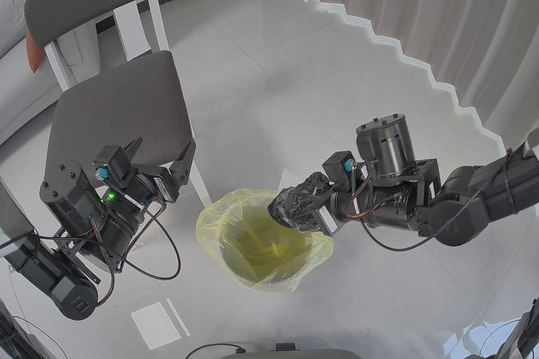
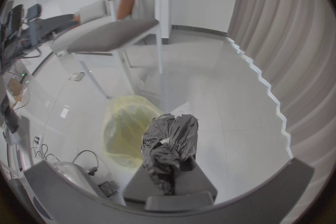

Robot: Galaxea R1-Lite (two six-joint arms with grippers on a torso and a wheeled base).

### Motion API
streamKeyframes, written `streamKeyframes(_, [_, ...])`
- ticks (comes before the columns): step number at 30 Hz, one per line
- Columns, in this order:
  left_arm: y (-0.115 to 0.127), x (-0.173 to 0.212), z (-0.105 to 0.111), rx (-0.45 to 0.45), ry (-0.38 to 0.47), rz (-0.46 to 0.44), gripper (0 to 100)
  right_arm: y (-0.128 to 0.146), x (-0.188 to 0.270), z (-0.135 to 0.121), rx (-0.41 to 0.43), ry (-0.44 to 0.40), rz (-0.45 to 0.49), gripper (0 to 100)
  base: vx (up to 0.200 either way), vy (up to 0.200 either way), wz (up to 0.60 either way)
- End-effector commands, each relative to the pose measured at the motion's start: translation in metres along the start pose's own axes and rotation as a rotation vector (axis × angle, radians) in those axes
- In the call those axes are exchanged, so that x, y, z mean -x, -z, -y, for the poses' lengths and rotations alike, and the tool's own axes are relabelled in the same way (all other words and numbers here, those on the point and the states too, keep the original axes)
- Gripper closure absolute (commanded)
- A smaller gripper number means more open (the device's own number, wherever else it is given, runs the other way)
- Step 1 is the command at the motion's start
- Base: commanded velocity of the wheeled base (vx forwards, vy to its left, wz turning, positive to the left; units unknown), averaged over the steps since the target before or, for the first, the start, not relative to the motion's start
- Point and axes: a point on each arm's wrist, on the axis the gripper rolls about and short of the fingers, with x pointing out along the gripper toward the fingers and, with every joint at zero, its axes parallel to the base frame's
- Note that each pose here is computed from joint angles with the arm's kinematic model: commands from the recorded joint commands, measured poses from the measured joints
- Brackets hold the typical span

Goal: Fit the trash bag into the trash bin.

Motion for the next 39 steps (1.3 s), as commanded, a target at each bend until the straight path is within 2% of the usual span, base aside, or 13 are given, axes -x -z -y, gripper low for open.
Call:
streamKeyframes(1, [-0.009, 0.007, 0.000, 0.016, 0.004, 0.036, 0, 0.013, -0.032, -0.035, 0.021, -0.075, -0.057, 100, 0.000, 0.000, 0.00])
streamKeyframes(7, [-0.009, 0.012, -0.003, 0.018, 0.001, 0.028, 0, 0.020, -0.064, -0.059, 0.046, -0.114, -0.086, 100, 0.000, 0.000, 0.00])
streamKeyframes(13, [-0.015, 0.020, -0.004, 0.076, 0.010, 0.043, 0, 0.032, -0.087, -0.067, 0.058, -0.154, -0.118, 100, 0.000, 0.000, 0.00])
streamKeyframes(16, [-0.015, 0.022, -0.005, 0.074, 0.007, 0.040, 0, 0.035, -0.097, -0.068, 0.060, -0.153, -0.127, 100, 0.000, 0.000, 0.00])
streamKeyframes(27, [-0.024, 0.024, -0.008, 0.078, -0.004, 0.077, 0, 0.052, -0.137, -0.050, 0.030, -0.113, -0.187, 100, 0.000, 0.000, 0.00])
streamKeyframes(39, [-0.019, 0.021, -0.008, 0.078, -0.009, 0.062, 0, 0.073, -0.176, -0.036, 0.003, -0.082, -0.232, 100, 0.000, 0.000, 0.00])
